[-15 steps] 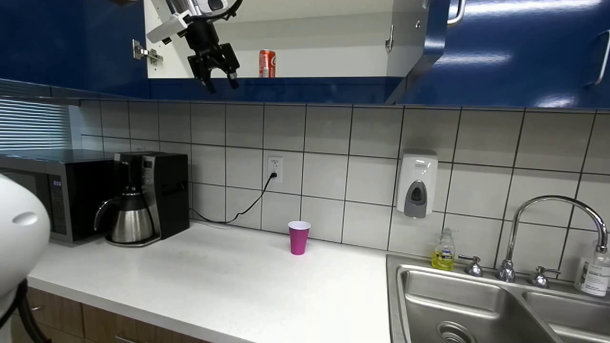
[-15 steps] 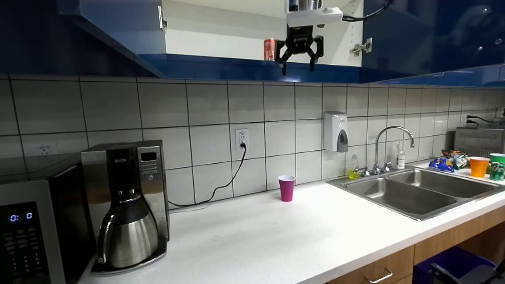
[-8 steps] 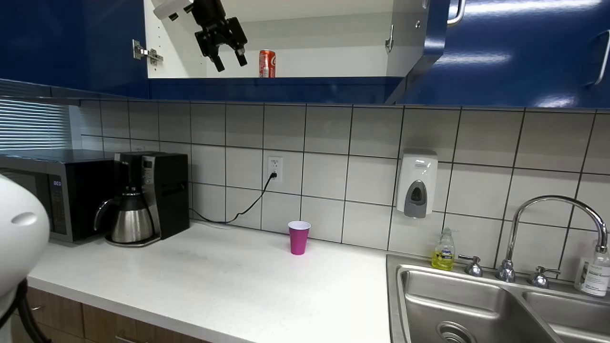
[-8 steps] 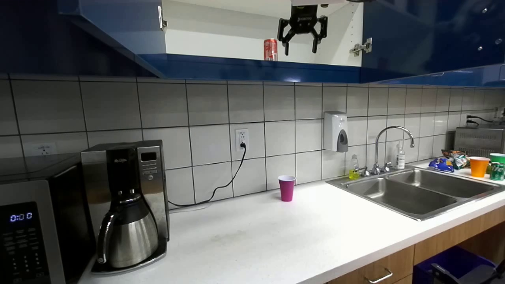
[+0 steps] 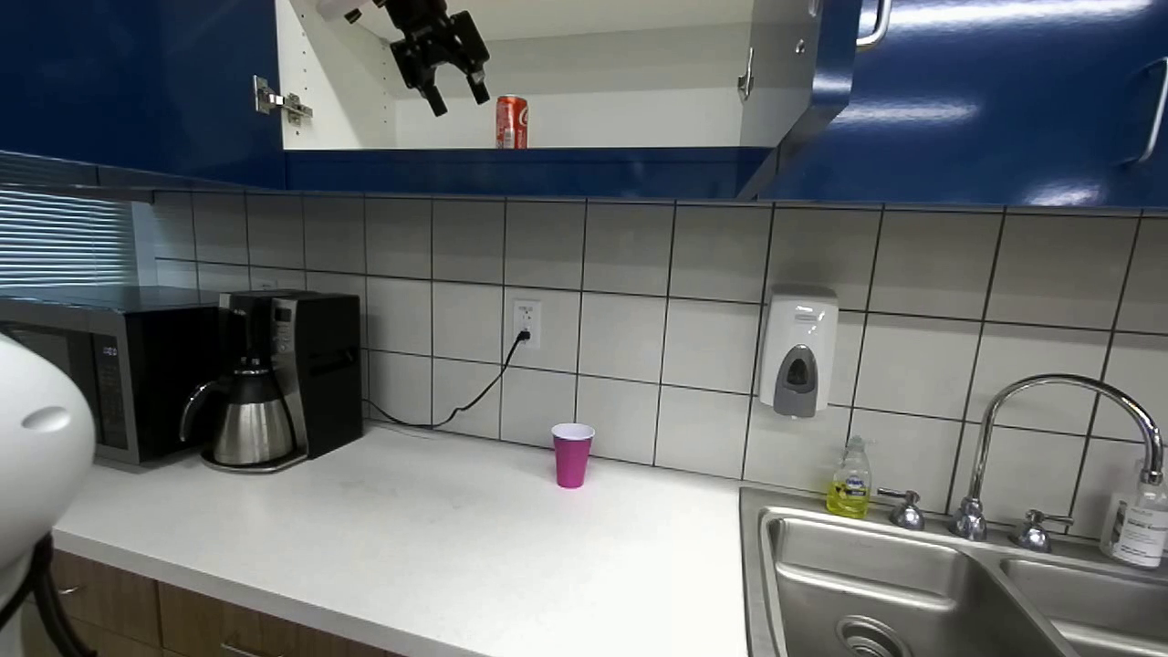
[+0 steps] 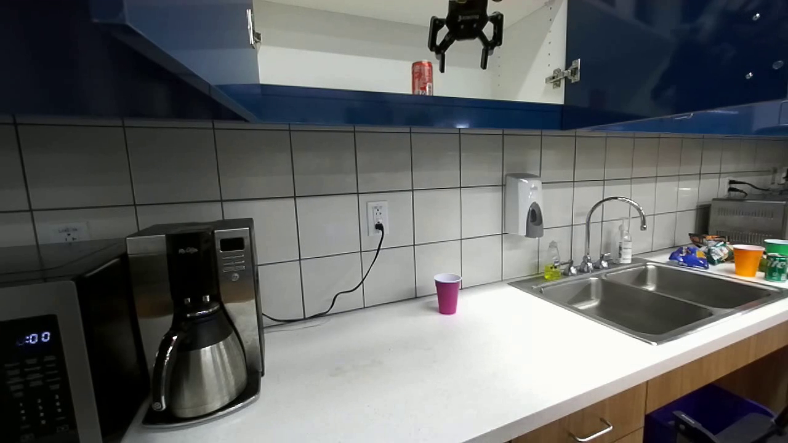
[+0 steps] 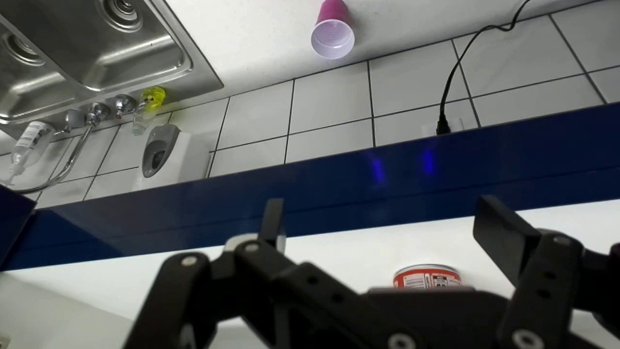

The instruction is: Take the soda can out of the cupboard

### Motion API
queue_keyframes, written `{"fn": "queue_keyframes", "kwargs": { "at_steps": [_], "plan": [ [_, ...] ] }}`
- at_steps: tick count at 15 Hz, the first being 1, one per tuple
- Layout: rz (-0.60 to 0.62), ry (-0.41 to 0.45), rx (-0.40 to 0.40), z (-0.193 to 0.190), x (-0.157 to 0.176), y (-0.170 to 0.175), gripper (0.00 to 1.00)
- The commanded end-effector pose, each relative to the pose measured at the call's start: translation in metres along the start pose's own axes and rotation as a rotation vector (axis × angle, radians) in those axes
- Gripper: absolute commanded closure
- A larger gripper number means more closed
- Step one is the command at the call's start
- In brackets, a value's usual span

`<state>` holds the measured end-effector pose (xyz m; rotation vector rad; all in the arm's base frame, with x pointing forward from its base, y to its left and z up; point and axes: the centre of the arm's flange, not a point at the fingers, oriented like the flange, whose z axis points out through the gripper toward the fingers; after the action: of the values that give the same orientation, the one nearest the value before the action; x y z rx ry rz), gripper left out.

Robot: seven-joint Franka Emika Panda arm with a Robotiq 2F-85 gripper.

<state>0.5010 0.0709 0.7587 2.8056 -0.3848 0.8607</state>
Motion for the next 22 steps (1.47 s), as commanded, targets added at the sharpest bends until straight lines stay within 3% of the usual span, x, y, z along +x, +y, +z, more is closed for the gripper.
{"fn": "queue_keyframes", "kwargs": {
  "at_steps": [1, 9, 22],
  "plan": [
    [0.016, 0.014, -0.027, 0.002, 0.037, -0.010, 0.00],
    [0.027, 0.071, -0.005, 0.022, 0.080, -0.026, 0.00],
    [0.022, 0.122, 0.023, 0.050, 0.119, -0.056, 0.00]
  ]
}}
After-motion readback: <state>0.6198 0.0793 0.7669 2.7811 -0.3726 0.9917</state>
